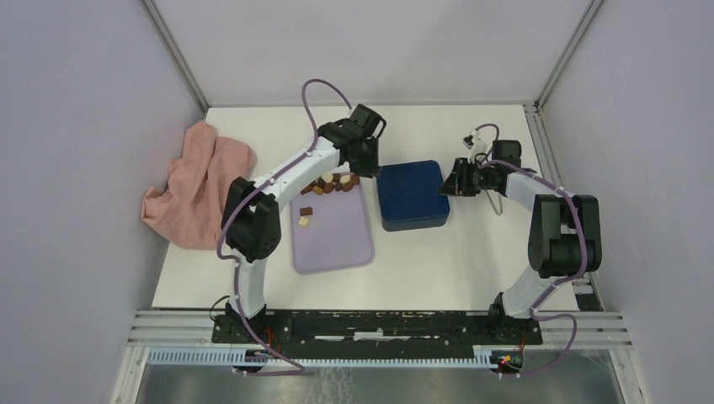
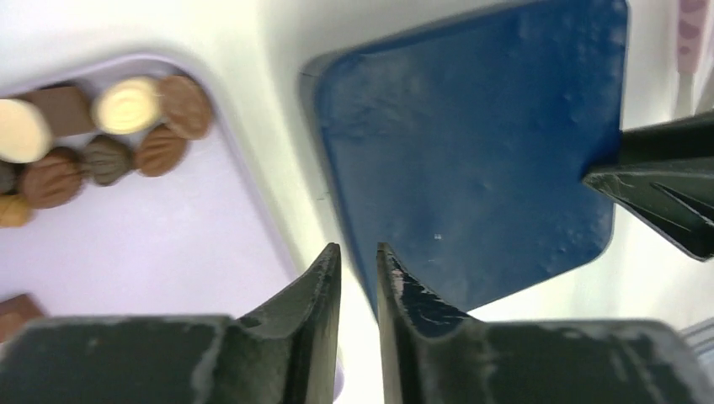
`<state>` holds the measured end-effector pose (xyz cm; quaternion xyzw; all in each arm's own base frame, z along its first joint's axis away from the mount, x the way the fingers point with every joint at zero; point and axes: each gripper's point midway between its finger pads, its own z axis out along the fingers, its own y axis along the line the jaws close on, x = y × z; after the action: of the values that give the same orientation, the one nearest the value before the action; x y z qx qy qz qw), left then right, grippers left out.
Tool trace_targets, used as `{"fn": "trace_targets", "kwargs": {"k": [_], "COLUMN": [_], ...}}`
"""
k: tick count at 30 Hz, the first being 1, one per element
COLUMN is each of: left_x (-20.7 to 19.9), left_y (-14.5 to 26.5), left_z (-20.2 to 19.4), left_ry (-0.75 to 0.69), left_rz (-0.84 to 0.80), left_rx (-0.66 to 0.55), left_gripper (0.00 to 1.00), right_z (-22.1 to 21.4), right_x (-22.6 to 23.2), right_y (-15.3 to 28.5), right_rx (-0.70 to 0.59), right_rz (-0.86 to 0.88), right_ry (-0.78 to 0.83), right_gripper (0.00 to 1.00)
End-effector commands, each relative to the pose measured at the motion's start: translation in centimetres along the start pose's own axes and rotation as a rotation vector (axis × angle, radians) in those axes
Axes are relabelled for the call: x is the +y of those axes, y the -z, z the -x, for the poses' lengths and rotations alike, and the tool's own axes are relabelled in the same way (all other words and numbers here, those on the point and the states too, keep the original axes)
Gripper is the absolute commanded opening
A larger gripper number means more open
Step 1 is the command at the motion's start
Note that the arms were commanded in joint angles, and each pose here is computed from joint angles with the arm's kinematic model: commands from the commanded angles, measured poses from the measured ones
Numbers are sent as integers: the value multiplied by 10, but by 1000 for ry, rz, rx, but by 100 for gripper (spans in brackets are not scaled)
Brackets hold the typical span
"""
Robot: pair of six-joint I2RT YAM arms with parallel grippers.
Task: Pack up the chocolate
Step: Close the box lid on the packing box.
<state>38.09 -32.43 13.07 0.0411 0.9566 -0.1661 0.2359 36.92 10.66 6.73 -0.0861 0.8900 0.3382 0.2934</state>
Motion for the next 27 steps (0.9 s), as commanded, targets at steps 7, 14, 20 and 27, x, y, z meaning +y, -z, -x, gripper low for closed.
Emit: {"fn": "trace_targets", "kwargs": {"k": [7, 14, 20, 27], "left_x": [63, -2, -35, -48], "left_y": [-6, -35, -58, -23], "left_z": [-8, -14, -46, -9], "left_ry": [69, 16, -41, -87], "left_rz": [118, 1, -4, -39], "left_rx": [56, 107, 192, 51], "left_gripper": [17, 17, 17, 24], "right_z": [-25, -28, -28, -27], "right_x": [-11, -12, -11, -12], "right_y": [-9, -9, -9, -9], "right_rx": [84, 94, 95, 99], "right_rz": [-45, -46, -47, -47], "right_ry": [-11, -14, -6, 2], "right_gripper": [41, 47, 52, 54]}}
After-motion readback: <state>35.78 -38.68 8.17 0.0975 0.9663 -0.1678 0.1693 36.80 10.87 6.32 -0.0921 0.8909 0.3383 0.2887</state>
